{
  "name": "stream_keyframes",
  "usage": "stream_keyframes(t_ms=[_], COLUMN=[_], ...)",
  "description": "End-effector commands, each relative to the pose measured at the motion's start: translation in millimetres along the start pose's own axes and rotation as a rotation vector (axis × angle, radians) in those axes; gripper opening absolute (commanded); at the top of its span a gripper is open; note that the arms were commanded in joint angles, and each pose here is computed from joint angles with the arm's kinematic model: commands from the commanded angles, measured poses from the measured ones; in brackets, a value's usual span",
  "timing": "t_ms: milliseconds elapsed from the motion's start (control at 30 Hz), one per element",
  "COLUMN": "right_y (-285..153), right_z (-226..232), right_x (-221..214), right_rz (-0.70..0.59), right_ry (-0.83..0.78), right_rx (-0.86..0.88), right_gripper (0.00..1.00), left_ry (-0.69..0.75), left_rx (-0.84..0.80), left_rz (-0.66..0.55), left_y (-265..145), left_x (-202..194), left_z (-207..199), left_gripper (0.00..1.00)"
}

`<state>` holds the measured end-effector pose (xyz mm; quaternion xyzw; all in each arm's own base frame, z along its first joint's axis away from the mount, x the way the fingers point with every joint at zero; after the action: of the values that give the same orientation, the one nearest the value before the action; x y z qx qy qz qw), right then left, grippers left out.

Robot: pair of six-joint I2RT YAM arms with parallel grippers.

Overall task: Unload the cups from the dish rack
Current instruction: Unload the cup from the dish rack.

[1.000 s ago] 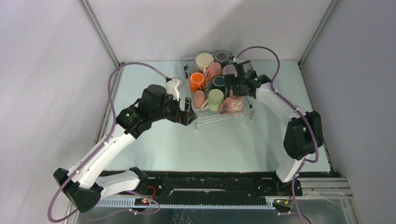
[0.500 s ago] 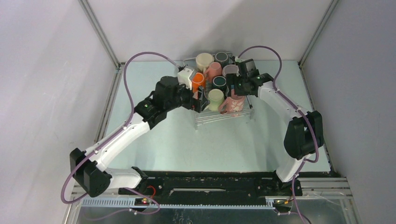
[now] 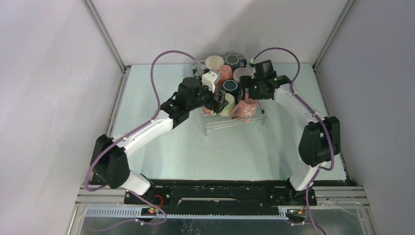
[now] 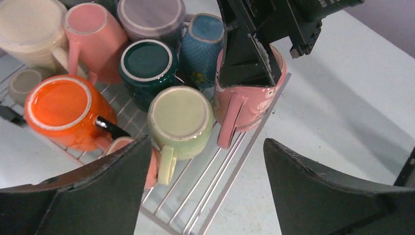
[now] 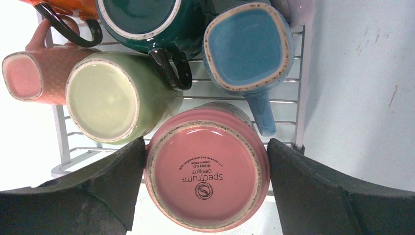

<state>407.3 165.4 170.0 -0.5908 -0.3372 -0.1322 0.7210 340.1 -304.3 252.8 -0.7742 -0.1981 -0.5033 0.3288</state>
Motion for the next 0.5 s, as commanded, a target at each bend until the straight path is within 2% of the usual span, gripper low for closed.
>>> stream_keyframes(t_ms=[0,467], right_y=[-28.3,-42.8], right_z=[11.7,6.6], right_x=[26.2,21.7], right_rz=[-0.084,-0.113], right_ry=[0.028,0.059], right_rx=[0.086,0.157], right_gripper=[0.63,0.63], left_ry=[0.106,0.198], left_rx=[-0.097,-0.181], left_rz=[-0.081,0.062], left_y=[18.3,61.4], left_x=[26.9,-15.6], left_z=[-14.9,-23.9], left_gripper=[0.9,0.77])
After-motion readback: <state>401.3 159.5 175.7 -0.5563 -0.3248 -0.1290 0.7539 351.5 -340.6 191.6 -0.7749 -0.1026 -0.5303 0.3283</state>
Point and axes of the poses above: each gripper's point midway between its finger pads, its own y axis out along the fingers, its own z axis along the line the jaws close on, x = y × z, the point moved 1 cm from there along -y, back along the fingers, and after that the axes turned 11 degrees about -y, right-handed, at the moved point
